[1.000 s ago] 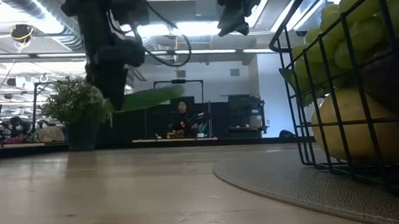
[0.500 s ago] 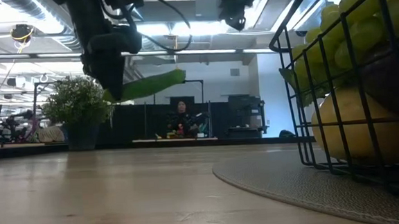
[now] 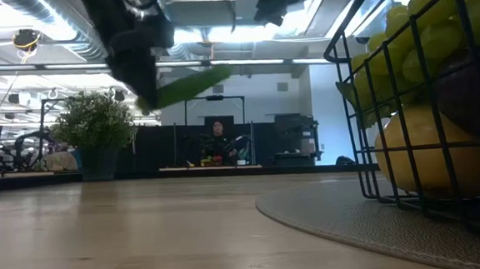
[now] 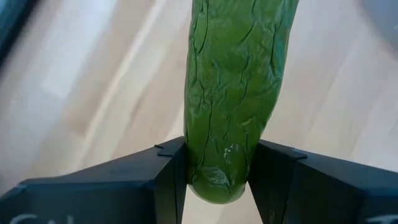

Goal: Build produce basket
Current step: Put the green cucumber into the wire basket

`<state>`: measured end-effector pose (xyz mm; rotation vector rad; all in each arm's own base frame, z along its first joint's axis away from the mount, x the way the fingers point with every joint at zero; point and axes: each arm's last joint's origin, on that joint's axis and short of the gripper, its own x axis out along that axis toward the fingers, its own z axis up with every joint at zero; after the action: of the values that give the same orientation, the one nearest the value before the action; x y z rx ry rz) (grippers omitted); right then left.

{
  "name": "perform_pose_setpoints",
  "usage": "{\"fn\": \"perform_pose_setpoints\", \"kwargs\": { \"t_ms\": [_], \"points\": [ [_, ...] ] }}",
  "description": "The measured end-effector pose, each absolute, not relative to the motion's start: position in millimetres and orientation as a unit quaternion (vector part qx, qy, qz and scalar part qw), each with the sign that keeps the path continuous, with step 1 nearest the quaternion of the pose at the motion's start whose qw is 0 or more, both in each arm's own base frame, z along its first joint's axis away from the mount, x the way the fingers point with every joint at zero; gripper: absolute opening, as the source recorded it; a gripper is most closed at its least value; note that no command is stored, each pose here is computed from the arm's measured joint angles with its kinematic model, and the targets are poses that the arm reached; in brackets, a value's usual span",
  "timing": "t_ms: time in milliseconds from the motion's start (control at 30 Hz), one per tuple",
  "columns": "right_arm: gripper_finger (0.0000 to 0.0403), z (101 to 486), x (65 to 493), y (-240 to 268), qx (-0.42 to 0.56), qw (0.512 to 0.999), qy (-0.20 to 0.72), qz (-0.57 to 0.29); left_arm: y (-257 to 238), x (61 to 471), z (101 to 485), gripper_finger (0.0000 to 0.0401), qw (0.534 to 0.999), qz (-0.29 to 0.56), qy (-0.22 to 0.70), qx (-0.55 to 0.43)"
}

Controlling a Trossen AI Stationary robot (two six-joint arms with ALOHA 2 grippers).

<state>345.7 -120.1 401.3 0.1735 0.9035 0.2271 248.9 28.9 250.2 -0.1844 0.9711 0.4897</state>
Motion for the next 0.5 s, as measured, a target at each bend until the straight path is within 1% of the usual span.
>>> {"fn": "perform_pose_setpoints", "kwargs": {
  "t_ms": [100,200,433,500],
  "points": [
    [0.0117,400,349,-112,0.007,0.888,0.449,0.097,29,253,261,0.0108,0.862,0.232,0.445,-0.063],
    [0.0117,400,352,-104,-0.038,0.886,0.452,0.1,28,257,274,0.0108,0.872,0.223,0.433,-0.047],
    [0.0117,395,368,-91,-0.066,0.889,0.438,0.118,29,263,295,0.0108,0.889,0.226,0.398,-0.035],
    [0.0117,389,374,-89,-0.076,0.885,0.447,0.106,29,263,296,0.0108,0.889,0.225,0.397,-0.034]
  ]
}}
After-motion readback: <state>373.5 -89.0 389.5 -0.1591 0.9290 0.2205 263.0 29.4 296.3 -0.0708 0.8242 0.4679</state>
